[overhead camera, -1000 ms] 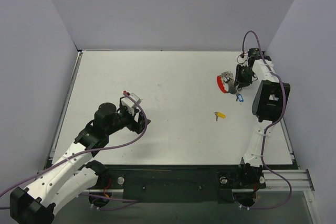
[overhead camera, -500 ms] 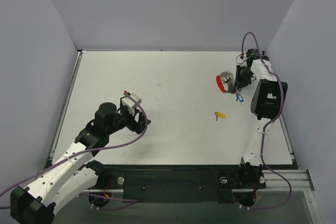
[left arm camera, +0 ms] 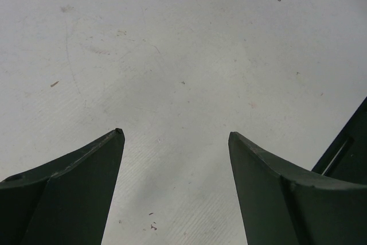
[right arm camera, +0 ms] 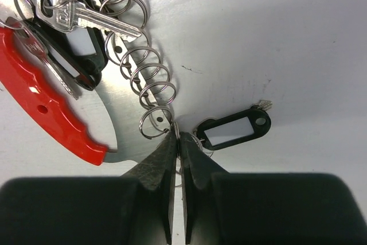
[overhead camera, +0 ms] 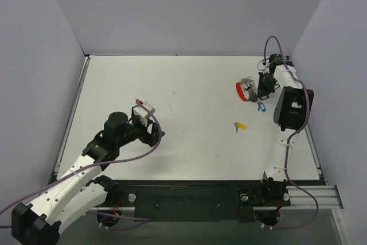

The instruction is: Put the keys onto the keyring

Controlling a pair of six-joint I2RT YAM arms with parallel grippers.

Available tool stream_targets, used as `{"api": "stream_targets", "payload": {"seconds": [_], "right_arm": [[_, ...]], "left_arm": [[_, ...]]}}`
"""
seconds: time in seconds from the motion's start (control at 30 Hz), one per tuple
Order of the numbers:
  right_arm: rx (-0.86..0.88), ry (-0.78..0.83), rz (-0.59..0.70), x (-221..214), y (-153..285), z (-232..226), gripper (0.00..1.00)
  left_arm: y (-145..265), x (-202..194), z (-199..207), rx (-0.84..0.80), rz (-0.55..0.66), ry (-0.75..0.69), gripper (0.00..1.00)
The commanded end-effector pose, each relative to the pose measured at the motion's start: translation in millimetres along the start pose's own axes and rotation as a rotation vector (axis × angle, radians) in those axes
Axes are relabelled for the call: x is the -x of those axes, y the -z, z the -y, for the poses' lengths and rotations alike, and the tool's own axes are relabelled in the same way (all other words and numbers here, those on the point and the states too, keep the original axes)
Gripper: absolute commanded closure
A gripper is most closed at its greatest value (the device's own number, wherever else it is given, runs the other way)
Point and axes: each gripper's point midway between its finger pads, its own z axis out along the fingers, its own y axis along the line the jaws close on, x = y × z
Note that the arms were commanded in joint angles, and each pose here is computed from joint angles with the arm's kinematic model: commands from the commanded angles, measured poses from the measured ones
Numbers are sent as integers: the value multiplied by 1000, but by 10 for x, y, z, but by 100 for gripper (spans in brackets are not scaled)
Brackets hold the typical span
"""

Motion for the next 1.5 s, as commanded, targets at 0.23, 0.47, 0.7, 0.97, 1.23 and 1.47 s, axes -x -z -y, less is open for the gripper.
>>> {"api": "stream_targets", "payload": {"seconds": [0.23,0.47,0.7,0.97,1.23,1.47], "right_arm": [[39,-27,143,254,543,11,100],[101,-8,263,380,990,-73,100],[127,10,357,462,1387,-139,100],[163,53,402,582,1747,-256,100],[189,124,483,620,2194,-349,100],[232,187,581,630,2739,-534,100]], "left_arm": [[24,252,41,-24,71,-23,16],[37,277,57,-33,86,-14,16],[78,357,76,-39,127,2,16],[152,497,24,-8,200,55,15],[175,656,121,-59,277,98,15],[158,733,247,-137,334,188,15]]}}
